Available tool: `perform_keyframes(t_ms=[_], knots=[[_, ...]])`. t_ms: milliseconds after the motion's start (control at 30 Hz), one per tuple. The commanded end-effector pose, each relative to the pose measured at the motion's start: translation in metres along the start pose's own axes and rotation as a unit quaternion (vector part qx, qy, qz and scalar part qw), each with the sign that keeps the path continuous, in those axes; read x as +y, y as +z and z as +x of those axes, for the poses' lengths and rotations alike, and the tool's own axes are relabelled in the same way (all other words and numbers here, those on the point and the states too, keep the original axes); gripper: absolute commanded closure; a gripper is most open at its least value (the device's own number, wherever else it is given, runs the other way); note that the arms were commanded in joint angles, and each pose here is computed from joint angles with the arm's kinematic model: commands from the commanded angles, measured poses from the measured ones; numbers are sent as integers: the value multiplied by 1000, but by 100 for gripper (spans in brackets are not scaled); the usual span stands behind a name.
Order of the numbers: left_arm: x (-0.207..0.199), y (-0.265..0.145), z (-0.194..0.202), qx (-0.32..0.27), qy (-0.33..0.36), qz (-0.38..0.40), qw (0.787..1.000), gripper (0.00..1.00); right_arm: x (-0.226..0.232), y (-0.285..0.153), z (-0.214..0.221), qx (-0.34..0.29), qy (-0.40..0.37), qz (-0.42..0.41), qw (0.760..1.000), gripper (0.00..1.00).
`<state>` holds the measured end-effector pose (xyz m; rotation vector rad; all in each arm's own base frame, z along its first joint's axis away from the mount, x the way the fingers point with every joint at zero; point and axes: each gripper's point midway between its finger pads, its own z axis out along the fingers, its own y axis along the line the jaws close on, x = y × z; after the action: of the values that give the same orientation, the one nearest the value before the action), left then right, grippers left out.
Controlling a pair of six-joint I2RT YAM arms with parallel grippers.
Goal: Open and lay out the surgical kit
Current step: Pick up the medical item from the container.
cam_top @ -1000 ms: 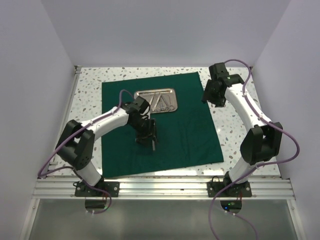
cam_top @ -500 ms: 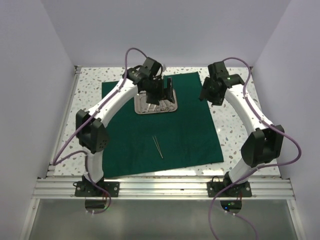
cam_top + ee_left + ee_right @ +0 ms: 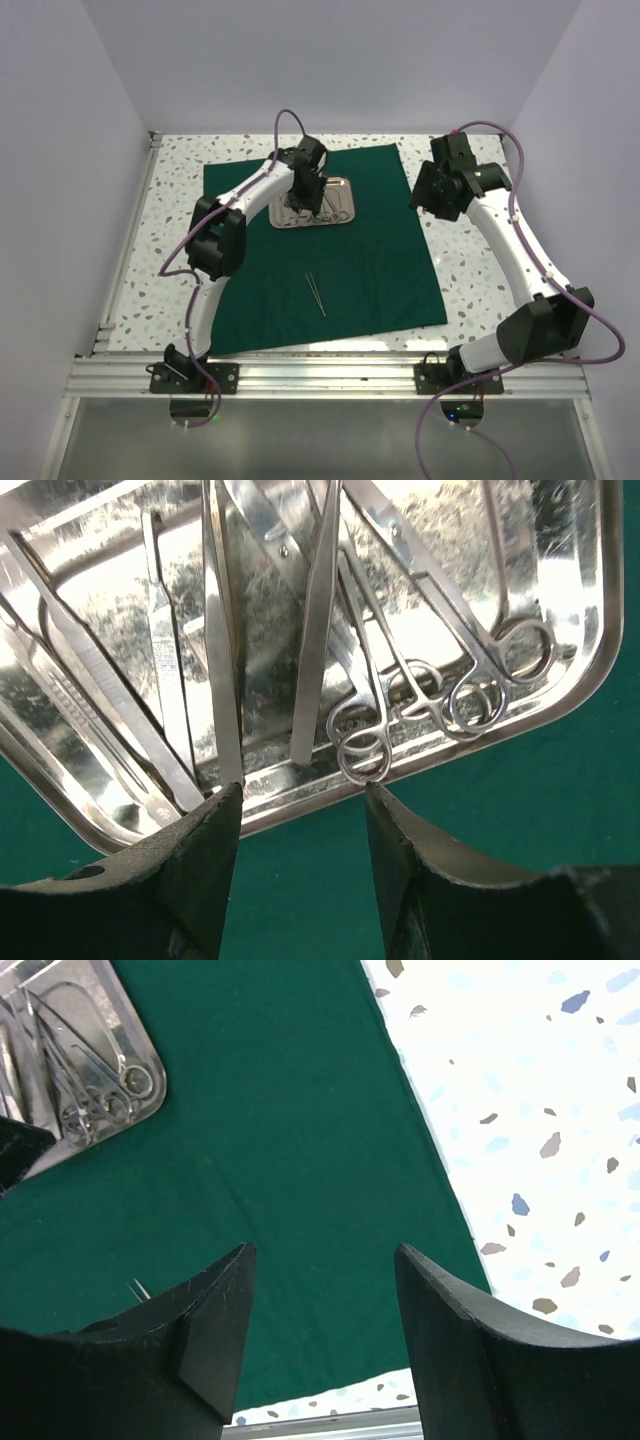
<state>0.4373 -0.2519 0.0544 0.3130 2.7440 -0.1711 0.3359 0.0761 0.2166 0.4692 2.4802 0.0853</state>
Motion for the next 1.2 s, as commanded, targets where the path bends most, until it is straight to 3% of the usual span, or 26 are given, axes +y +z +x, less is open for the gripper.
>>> perform_keyframes(t_ms=[0, 333, 767, 867, 1000, 1167], knots=[[2, -5, -35, -69, 32, -10, 997, 45, -12, -8, 4, -2, -12, 18, 1000, 38], [4, 17, -43, -83, 42, -22, 995, 47, -10, -2, 6, 6, -14, 18, 1000, 38], [1, 50, -43, -62, 39, -24, 997, 57, -17, -3, 6, 5, -17, 31, 999, 38], [2, 54, -35, -49, 44, -23, 998, 71, -19, -2, 4, 3, -15, 35, 999, 38], [5, 52, -28, -38, 42, -24, 998, 100, -19, 0, 4, 3, -14, 35, 999, 38], [7, 13, -51, -70, 24, -19, 997, 100, -15, 3, 2, 8, -12, 32, 999, 38]])
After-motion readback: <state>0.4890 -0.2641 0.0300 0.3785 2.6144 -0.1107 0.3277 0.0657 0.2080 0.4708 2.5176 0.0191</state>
